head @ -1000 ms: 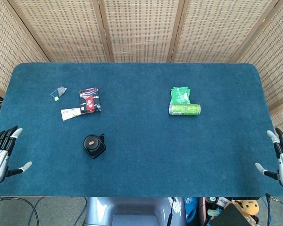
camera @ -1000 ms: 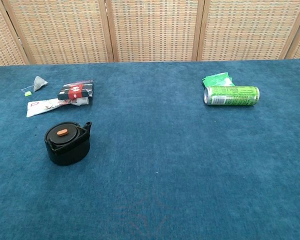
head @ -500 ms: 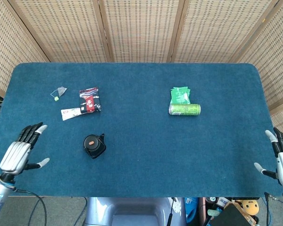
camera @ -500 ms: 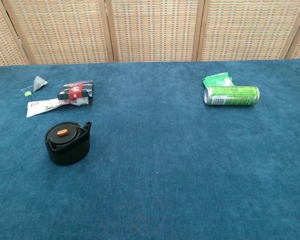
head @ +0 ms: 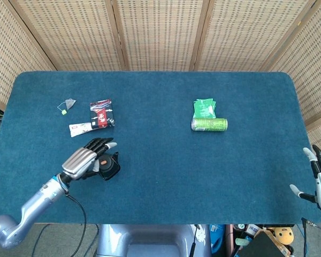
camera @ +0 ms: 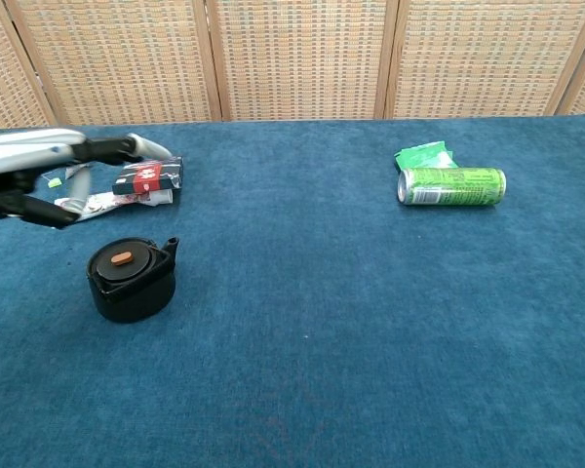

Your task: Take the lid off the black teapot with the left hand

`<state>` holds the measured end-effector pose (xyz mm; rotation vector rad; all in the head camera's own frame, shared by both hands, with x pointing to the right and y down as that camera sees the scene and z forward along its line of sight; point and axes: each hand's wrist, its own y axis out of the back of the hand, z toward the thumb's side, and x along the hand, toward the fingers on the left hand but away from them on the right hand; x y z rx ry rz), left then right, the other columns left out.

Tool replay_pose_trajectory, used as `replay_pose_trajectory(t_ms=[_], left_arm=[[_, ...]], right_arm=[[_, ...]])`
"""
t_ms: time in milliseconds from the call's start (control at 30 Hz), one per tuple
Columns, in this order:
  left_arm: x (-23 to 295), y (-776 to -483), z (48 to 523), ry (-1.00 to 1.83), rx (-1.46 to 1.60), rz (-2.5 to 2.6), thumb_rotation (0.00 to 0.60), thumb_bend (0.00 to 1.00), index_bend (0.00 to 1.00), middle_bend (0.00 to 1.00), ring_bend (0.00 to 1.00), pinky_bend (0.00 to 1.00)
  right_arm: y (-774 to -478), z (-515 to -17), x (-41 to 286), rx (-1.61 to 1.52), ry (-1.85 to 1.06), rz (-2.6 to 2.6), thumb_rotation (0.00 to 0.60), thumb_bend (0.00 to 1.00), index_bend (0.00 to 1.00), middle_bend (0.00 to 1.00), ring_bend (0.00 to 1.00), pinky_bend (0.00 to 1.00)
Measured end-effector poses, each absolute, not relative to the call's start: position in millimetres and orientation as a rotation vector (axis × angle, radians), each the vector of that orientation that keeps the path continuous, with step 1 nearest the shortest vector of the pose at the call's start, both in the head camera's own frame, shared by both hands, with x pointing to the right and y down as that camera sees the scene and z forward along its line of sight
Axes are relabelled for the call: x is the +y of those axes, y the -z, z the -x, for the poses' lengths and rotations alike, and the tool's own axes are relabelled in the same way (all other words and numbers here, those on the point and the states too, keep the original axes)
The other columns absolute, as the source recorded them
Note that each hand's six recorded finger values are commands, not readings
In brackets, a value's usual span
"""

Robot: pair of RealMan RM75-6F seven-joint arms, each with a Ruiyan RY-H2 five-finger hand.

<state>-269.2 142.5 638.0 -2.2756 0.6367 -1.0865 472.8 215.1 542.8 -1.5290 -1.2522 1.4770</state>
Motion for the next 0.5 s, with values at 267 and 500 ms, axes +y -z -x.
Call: replay_pose_trajectory(t_ms=[267, 500], left_arm=[[152.9, -659.4, 219.4, 1.073, 0.478, 2.341, 0.600, 1.00, 0.16, 0.02, 0.05, 0.00], [172.7, -676.8, 198.0, 1.108, 0.390, 2.373, 0.600, 1.00, 0.17, 0.02, 0.06, 0.00]], right_arm=[[-546.5, -472.5, 215.4, -1.241, -1.488, 1.535, 0.600, 0.00, 0.00, 0.00, 0.00, 0.00], [-549.7, -472.1, 216.1, -1.231, -1.498, 1.540, 0.600, 0.00, 0.00, 0.00, 0.00, 0.00]])
